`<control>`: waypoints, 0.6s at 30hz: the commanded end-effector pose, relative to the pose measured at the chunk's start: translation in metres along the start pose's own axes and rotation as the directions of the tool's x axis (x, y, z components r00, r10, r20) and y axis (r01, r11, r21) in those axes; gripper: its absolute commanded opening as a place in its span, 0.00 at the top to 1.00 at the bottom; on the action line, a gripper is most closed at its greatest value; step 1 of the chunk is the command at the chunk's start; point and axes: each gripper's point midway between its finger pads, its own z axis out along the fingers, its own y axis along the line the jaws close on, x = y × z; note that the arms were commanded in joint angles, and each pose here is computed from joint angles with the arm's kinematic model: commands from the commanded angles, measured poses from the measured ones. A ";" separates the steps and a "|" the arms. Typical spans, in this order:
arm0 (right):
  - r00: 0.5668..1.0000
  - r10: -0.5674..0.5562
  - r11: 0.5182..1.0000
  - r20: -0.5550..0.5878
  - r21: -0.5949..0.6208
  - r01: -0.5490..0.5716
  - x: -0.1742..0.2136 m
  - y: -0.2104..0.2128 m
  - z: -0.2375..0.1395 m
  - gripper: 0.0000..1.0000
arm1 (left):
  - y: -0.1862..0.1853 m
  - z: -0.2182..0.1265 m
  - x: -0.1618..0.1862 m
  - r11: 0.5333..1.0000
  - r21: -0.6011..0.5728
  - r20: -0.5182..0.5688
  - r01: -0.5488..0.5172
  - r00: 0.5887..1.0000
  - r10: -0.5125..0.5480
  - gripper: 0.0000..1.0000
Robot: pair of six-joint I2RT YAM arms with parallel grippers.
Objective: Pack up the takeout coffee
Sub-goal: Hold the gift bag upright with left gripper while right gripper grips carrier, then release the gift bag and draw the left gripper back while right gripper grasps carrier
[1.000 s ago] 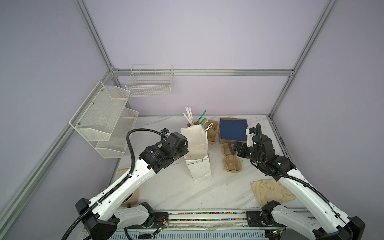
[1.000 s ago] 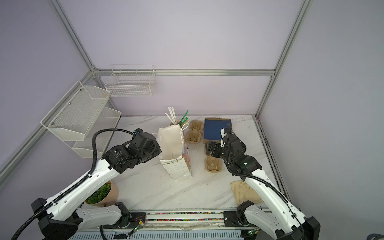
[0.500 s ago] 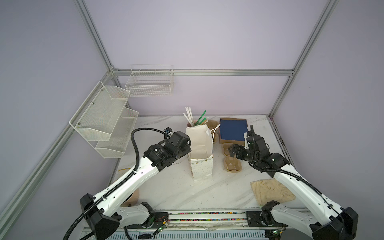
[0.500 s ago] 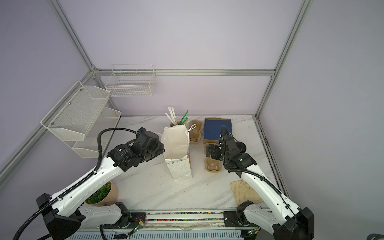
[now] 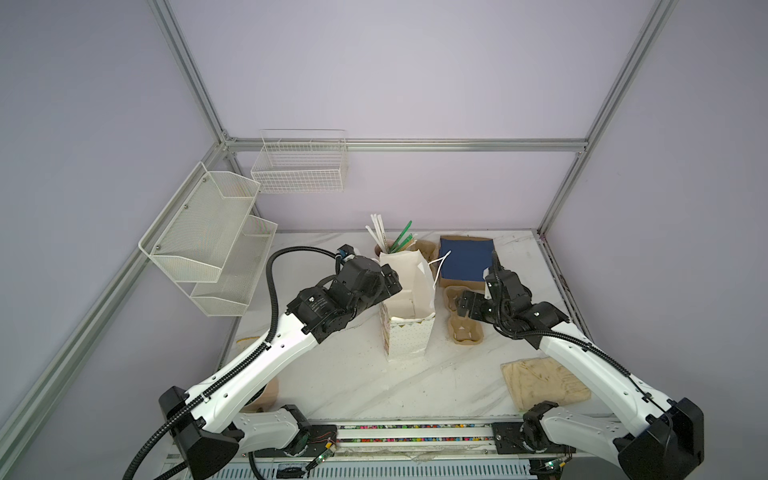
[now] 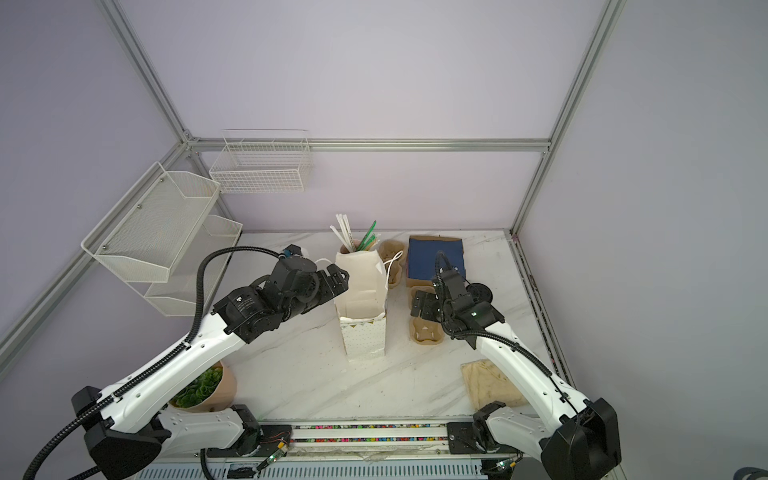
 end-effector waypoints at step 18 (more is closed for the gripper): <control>0.992 -0.011 0.983 -0.127 0.179 0.034 0.020 -0.026 0.029 0.03 | -0.074 -0.135 -0.112 0.831 0.115 0.562 -0.544 0.725 0.398 0.00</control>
